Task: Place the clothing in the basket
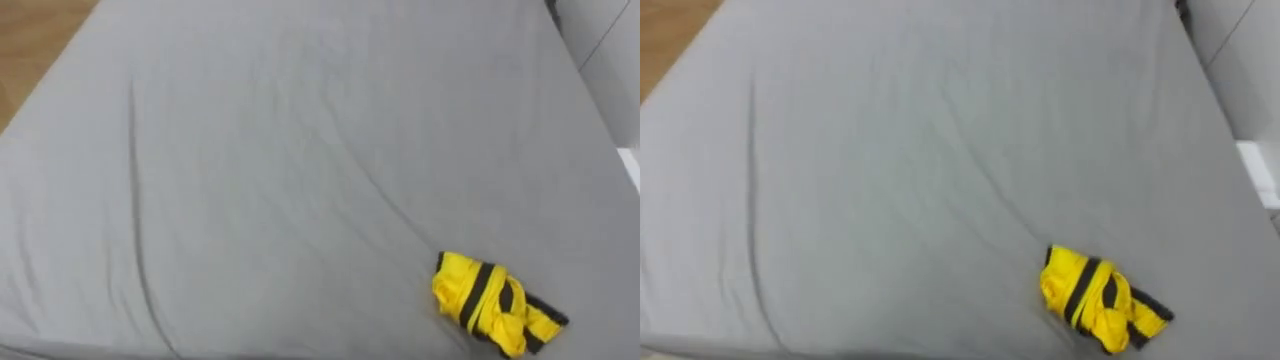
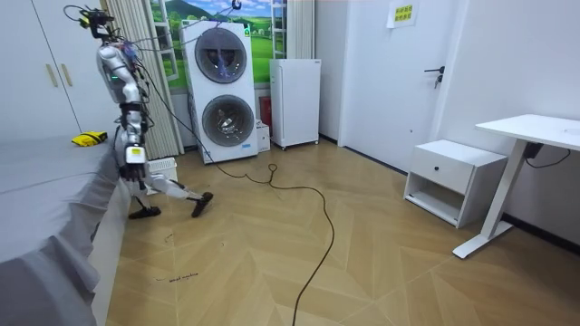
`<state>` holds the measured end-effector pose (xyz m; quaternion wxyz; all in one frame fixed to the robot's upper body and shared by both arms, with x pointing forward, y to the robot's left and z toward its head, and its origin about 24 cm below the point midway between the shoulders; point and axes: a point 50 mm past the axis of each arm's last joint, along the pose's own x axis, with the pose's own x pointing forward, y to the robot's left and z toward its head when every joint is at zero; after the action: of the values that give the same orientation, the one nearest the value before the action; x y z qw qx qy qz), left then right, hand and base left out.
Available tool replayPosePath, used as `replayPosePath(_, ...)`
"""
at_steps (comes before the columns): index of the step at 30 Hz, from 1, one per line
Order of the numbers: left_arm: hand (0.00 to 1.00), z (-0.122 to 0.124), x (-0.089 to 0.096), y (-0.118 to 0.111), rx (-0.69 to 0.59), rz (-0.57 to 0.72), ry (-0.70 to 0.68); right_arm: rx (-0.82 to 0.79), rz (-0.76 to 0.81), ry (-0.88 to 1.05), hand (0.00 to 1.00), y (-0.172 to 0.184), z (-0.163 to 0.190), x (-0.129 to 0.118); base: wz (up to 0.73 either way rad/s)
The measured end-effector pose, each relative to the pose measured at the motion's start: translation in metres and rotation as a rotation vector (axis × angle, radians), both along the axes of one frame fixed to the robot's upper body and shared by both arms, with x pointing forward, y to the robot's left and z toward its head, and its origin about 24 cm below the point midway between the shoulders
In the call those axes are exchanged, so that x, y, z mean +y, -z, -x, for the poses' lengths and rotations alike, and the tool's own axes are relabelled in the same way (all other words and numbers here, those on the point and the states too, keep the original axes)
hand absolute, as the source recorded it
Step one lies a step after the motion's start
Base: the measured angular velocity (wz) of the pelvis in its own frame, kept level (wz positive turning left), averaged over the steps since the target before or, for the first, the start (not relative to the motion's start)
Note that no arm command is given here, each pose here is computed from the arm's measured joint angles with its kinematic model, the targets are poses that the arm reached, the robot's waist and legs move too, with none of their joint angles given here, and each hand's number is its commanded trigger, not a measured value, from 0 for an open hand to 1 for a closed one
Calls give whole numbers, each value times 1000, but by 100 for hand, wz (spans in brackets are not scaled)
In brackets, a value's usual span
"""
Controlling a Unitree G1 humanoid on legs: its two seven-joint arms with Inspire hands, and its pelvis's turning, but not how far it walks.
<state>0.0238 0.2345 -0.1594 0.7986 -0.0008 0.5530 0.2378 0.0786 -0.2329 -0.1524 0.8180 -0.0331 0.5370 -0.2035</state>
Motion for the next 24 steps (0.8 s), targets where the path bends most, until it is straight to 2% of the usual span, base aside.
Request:
replayPosePath(4,0,-4,-3,-1,-13,0,11,67,77,-20,0,-2,0,-3,-36)
replayPosePath(7,0,8,2,-1,16,-32,-24,84,136,-19,0,-5,-4,-5,-74)
replayPosePath(14,0,17,5,-1,55,-60,-60,-3,256,-21,0,-25,-28,-6,-23)
replayPosePath(19,0,14,4,0,63,-48,-57,-137,338,33,0,-48,-54,-18,1)
replayPosePath(24,0,11,2,3,88,-21,-49,-172,370,60,0,-54,-61,-20,0)
